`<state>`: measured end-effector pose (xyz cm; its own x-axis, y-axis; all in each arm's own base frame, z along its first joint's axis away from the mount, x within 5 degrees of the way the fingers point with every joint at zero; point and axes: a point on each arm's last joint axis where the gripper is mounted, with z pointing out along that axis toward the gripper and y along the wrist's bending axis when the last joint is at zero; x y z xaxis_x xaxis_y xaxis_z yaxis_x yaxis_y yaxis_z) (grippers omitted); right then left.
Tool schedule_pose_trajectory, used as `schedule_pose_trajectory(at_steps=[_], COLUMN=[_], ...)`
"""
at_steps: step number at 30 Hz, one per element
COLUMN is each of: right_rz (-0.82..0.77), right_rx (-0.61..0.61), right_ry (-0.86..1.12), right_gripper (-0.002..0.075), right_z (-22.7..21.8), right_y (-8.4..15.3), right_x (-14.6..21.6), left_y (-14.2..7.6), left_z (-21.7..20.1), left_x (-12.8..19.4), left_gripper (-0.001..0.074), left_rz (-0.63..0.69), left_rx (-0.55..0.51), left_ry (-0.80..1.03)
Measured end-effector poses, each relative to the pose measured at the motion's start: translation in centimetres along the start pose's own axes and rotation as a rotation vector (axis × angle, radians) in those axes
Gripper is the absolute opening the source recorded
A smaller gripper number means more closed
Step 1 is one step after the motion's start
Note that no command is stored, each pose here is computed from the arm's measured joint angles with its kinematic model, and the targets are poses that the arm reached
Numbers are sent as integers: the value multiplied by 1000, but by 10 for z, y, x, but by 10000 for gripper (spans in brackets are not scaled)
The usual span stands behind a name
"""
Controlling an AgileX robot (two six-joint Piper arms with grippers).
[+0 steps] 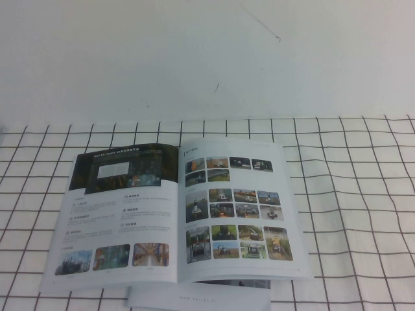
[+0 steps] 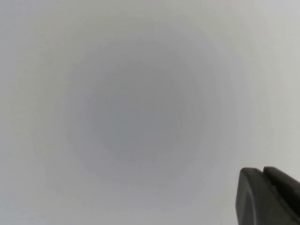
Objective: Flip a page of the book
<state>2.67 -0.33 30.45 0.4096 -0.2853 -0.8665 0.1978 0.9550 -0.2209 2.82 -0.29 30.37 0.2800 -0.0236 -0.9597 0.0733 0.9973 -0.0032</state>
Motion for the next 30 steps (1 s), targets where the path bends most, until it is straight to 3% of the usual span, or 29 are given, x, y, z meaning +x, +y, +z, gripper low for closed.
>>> schedule_pose_trajectory(at_steps=[7, 13, 20, 23, 30], right_rz=[46, 126, 86, 79, 206], right_rx=[-110, -243, -426, -517, -812], right_ry=[259, 648, 1092, 1223, 1318], right_gripper=[1, 1, 1, 1, 1], right_z=[21, 59, 105, 121, 158], right_y=[-2, 5, 17, 24, 59], right_x=[-27, -23, 2, 15, 60], left_y=[-3, -4, -4, -6, -16], left_z=[21, 52, 90, 103, 136], left_x=[-16, -13, 21, 39, 78], left_gripper=[-3, -3, -3, -3, -2], left_rz=[4, -115, -123, -187, -263], left_rx=[31, 19, 14, 16, 88], left_ry=[256, 460, 703, 812, 1126])
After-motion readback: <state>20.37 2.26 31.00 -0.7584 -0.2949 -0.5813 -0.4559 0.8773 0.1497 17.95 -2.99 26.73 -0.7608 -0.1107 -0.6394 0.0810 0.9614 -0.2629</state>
